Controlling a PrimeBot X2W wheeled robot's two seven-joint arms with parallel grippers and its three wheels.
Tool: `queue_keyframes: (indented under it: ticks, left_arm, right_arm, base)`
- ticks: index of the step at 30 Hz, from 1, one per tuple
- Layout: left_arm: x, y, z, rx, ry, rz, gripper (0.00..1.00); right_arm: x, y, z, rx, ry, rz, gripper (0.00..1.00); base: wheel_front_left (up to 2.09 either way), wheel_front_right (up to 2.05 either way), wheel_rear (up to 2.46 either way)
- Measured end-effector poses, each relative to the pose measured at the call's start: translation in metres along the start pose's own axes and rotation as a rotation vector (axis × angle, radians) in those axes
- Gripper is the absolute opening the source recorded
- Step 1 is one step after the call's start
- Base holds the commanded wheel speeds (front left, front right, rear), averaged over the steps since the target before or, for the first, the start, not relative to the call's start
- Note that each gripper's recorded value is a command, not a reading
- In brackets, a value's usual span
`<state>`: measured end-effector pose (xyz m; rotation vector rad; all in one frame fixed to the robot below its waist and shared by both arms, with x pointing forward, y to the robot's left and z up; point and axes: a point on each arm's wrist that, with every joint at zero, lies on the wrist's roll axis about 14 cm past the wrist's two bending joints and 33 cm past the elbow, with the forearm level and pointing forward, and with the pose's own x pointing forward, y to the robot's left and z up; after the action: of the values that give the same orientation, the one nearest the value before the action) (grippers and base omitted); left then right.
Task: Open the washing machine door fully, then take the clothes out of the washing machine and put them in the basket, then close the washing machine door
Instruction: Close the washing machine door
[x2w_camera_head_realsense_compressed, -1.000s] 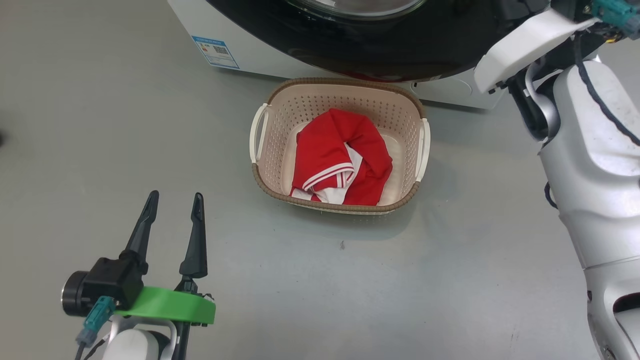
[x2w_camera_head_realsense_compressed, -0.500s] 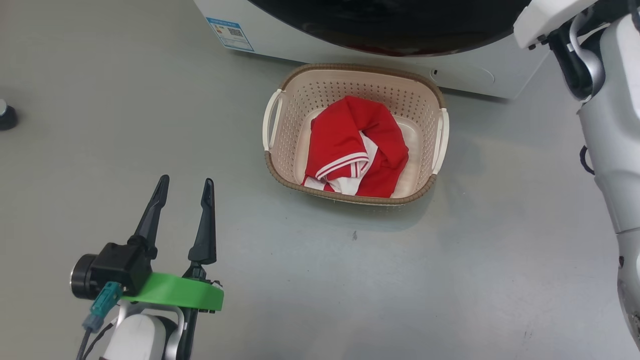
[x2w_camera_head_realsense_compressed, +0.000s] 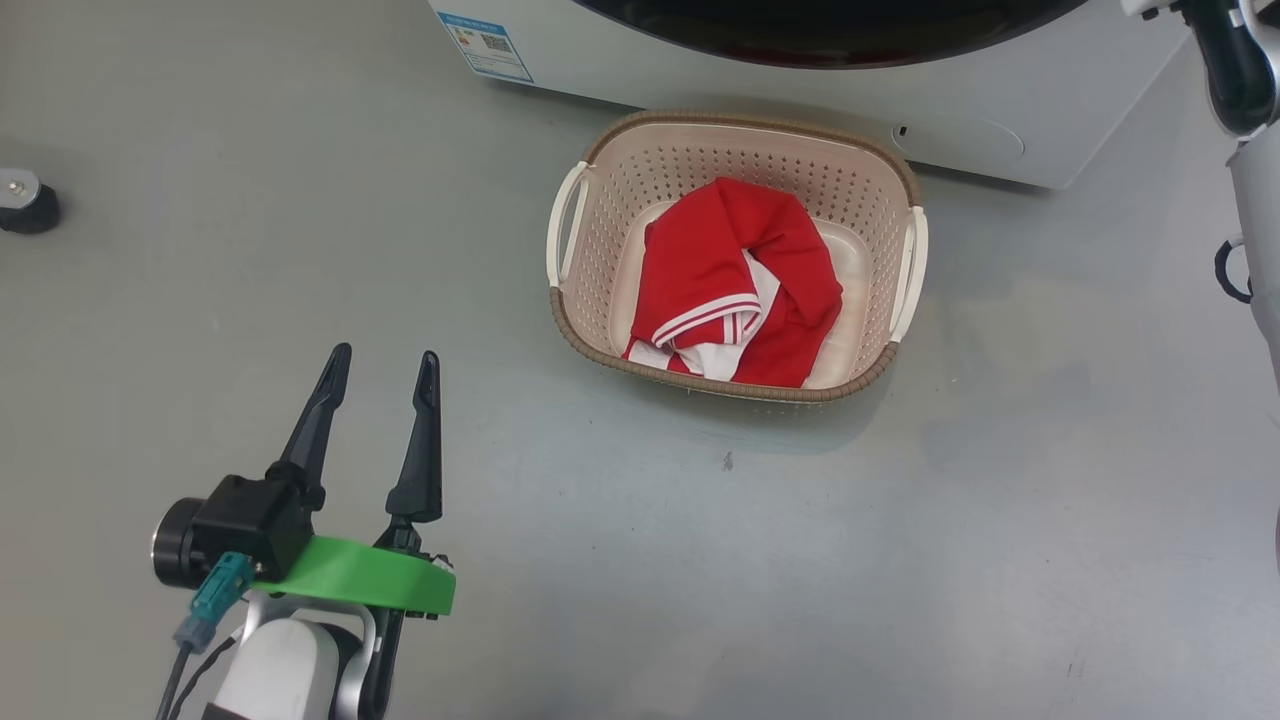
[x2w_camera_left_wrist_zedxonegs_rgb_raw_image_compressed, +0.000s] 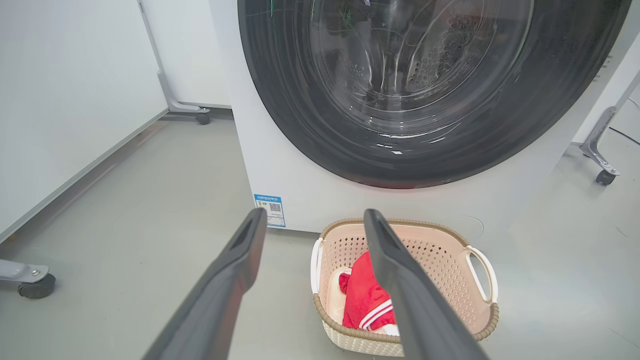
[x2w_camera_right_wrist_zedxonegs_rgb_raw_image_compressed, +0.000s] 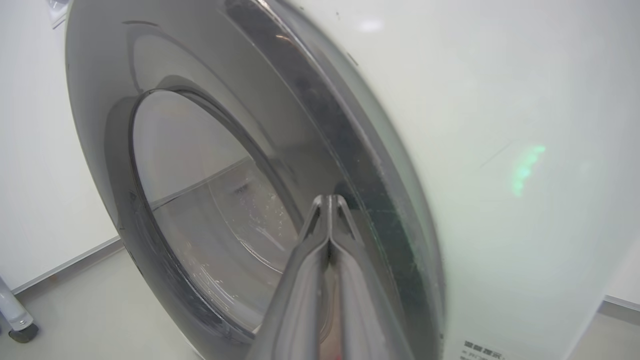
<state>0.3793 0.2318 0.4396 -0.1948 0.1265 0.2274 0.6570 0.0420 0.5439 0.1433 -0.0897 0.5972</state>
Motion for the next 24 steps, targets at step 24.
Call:
queue_keyframes:
  ticks: [24]
  left_arm:
    - [0.007, -0.011, 0.011, -0.012, -0.04, -0.033, 1.0]
  right_arm:
    - [-0.015, 0.004, 0.0, 0.014, -0.012, -0.015, 0.0]
  base:
    - [0.0, 0.0, 0.0]
